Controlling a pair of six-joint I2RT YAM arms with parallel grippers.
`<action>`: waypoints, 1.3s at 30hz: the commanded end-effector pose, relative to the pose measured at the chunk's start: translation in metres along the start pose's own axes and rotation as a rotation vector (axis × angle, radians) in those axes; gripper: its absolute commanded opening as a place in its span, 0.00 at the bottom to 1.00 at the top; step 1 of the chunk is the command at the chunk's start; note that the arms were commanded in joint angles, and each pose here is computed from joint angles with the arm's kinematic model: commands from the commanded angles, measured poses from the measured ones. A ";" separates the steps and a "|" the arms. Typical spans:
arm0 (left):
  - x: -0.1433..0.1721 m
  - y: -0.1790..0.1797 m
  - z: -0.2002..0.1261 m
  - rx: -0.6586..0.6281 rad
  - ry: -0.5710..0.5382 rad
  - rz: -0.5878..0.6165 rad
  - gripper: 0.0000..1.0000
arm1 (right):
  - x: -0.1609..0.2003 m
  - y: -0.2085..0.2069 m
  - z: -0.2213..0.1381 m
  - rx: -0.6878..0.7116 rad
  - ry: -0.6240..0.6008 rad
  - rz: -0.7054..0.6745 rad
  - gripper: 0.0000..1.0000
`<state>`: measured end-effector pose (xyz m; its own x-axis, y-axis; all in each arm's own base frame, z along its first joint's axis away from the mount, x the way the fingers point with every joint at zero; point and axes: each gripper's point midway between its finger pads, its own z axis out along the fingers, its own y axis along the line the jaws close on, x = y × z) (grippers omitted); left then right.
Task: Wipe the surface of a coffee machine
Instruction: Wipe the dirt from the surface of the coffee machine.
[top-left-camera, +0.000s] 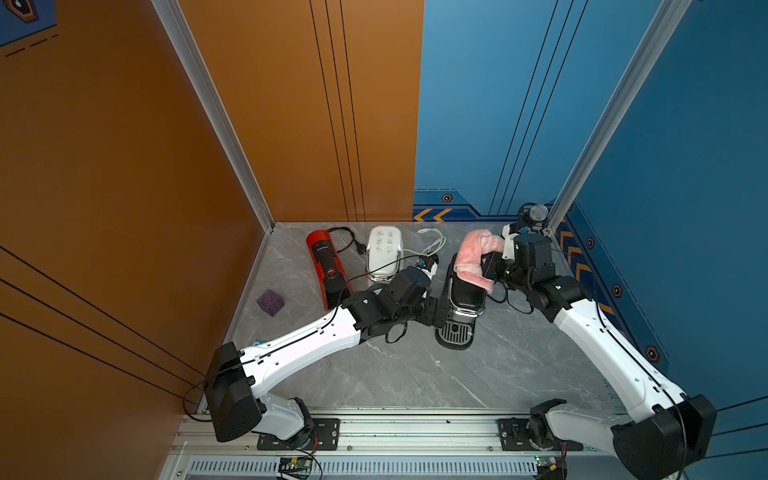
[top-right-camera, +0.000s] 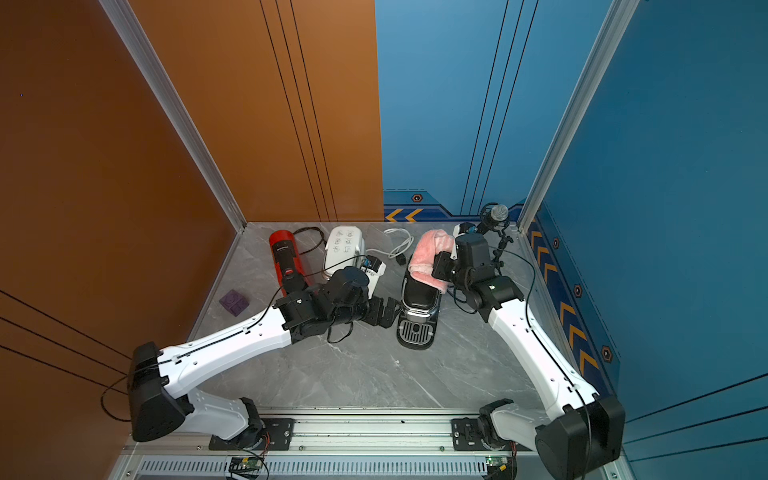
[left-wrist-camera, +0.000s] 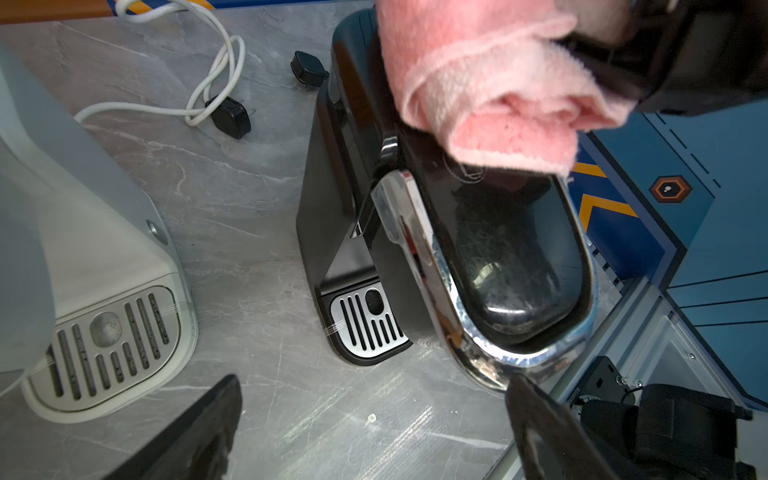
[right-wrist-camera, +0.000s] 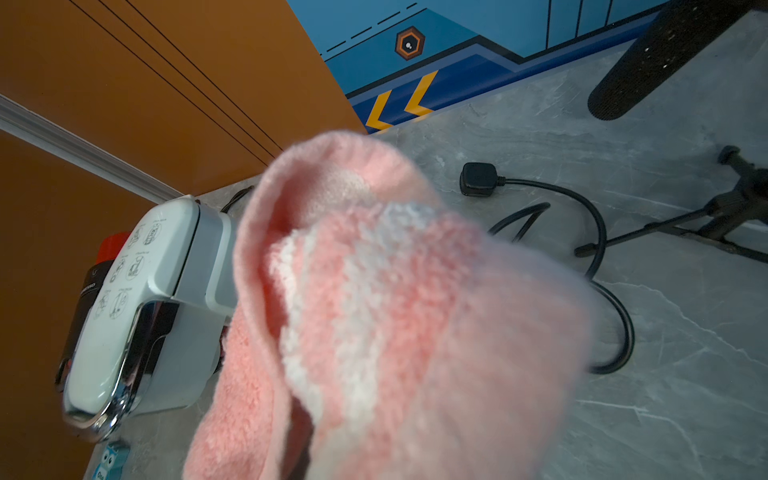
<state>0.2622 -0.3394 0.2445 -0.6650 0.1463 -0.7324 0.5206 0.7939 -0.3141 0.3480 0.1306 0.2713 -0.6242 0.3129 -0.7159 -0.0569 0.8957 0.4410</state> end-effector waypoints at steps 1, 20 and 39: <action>-0.013 -0.005 -0.013 0.025 -0.023 0.028 1.00 | 0.054 -0.009 -0.013 0.027 0.174 0.014 0.00; -0.034 -0.003 -0.030 0.015 -0.078 0.024 1.00 | -0.008 -0.048 0.055 0.129 0.124 0.085 0.00; -0.045 -0.016 0.026 -0.016 -0.030 0.022 0.99 | 0.009 -0.076 0.006 -0.337 0.053 0.483 0.00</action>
<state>0.2974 -0.3714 0.2620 -0.6454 0.1468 -0.7496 0.5321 0.7905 -0.3034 0.3496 0.0549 0.2044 -0.6802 0.6324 -0.3707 0.1247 0.5981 0.7916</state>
